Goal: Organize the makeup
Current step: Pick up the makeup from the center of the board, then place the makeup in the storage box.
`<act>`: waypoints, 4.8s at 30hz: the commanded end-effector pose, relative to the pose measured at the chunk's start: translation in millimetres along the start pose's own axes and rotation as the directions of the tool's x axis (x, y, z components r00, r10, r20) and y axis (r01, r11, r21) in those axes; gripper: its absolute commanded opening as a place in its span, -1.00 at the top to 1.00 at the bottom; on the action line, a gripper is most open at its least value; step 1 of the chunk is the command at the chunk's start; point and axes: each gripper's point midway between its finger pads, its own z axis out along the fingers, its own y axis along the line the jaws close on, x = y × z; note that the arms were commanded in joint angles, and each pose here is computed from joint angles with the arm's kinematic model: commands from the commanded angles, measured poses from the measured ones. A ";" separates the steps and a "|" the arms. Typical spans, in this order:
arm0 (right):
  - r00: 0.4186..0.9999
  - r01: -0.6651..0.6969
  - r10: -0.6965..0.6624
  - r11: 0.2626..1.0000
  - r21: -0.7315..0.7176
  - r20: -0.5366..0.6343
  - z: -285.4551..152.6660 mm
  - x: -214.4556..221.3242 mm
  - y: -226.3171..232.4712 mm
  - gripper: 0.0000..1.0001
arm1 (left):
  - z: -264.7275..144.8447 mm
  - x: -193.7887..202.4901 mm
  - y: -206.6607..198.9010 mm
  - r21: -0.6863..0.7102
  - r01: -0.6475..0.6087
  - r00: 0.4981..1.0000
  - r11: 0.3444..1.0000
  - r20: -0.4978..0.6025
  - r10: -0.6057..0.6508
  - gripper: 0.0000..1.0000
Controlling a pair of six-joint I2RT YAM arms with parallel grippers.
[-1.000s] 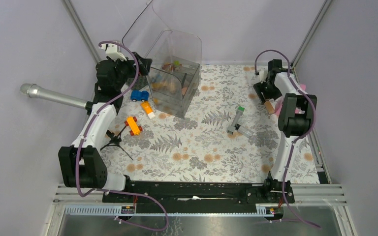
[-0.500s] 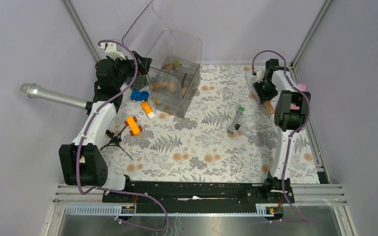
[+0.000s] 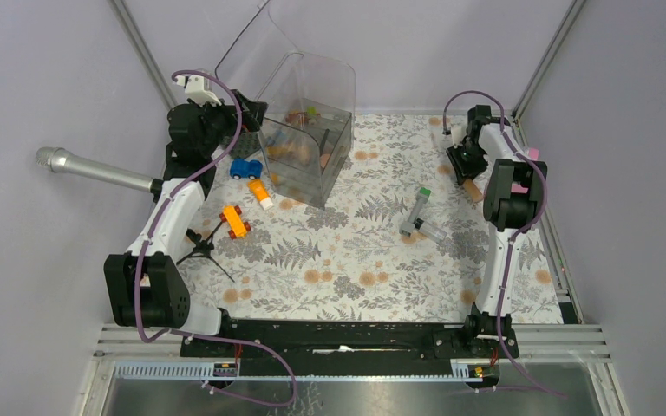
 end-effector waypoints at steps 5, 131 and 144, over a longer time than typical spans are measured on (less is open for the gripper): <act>0.988 -0.034 0.035 0.999 -0.009 0.153 -53.9 -34.8 -0.1 1.00 | 0.7 -2.0 6.6 -0.014 -0.011 1.000 1.000 -0.004 0.011 -0.97; -0.077 0.448 0.136 0.890 -0.088 0.988 -200.4 -365.1 373.5 -0.23 | 10.4 11.8 -2.7 0.120 0.099 0.995 0.988 -0.044 -0.094 -0.93; -0.119 0.449 0.108 0.892 -0.043 0.987 -265.5 -343.8 363.5 -0.52 | 11.2 13.1 0.3 0.109 0.095 0.995 0.990 -0.046 -0.090 -0.93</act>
